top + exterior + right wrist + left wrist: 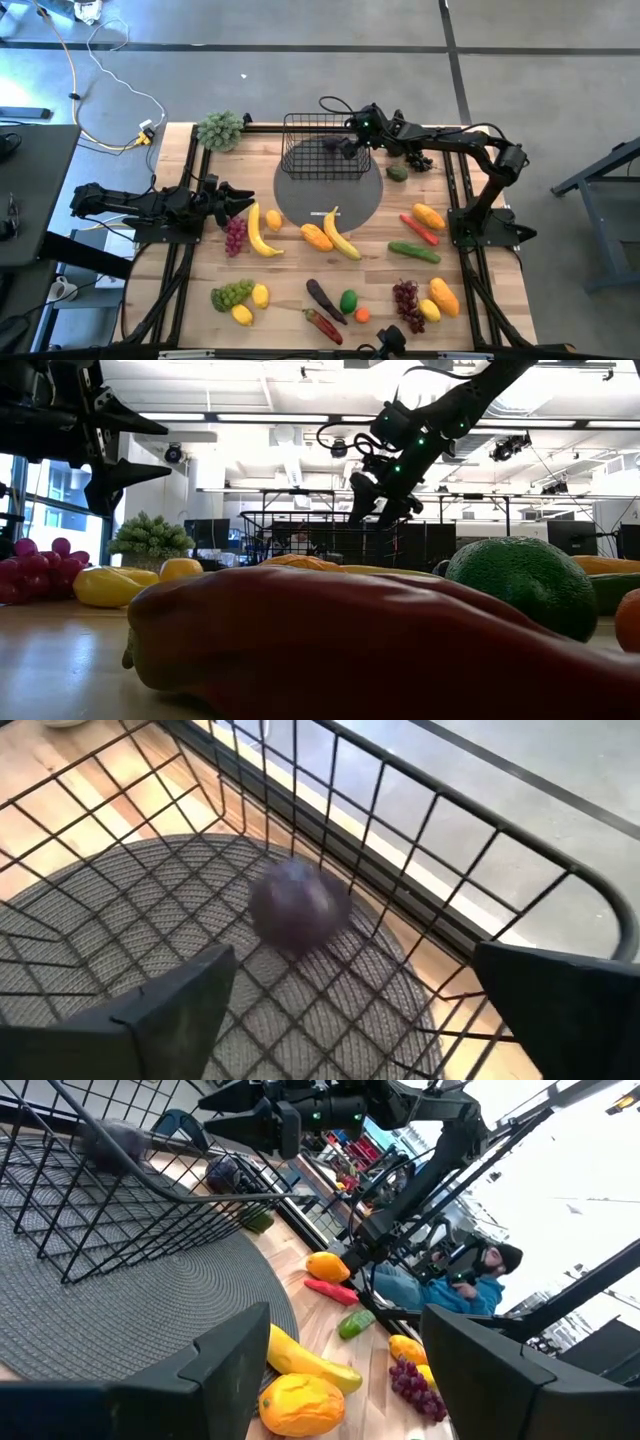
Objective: Build produce basket
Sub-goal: Put the yellow mango into the black wire basket
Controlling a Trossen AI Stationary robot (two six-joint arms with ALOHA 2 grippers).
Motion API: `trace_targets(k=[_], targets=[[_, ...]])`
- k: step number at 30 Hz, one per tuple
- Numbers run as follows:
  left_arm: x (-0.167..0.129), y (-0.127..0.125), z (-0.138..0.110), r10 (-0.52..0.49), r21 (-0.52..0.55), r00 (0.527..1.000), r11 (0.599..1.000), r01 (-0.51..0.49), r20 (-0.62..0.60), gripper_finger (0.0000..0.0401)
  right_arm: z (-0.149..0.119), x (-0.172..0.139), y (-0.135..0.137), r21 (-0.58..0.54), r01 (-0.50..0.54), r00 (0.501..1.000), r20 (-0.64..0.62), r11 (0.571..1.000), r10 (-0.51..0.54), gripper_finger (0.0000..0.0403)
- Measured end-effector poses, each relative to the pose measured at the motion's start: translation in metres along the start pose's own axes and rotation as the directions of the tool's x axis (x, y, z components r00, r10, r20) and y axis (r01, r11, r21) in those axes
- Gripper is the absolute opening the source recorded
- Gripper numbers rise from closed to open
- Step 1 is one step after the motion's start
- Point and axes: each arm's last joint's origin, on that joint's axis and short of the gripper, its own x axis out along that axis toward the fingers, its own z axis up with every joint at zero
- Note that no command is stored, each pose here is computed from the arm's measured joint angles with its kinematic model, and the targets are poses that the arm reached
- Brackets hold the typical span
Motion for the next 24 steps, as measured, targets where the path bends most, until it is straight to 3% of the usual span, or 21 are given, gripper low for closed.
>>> trace_targets(k=[10, 18, 24], targets=[[-0.002, -0.008, 0.011, 0.002, -0.001, 0.999, 1.000, -0.002, 0.053, 0.0248, 0.015, -0.027, -0.001, 0.005, -0.015, 0.996, 0.085, 1.000, 0.015, 0.0390], [-0.008, -0.027, 0.034, -0.048, 0.084, 0.992, 0.996, 0.038, 0.115, 0.0248, 0.026, -0.052, 0.002, 0.036, -0.057, 0.986, 0.157, 0.998, 0.050, 0.0390], [-0.013, -0.047, 0.055, -0.093, 0.185, 0.988, 0.980, 0.069, 0.123, 0.0248, 0.031, -0.079, 0.020, 0.033, -0.126, 0.970, 0.212, 0.992, 0.116, 0.0390]])
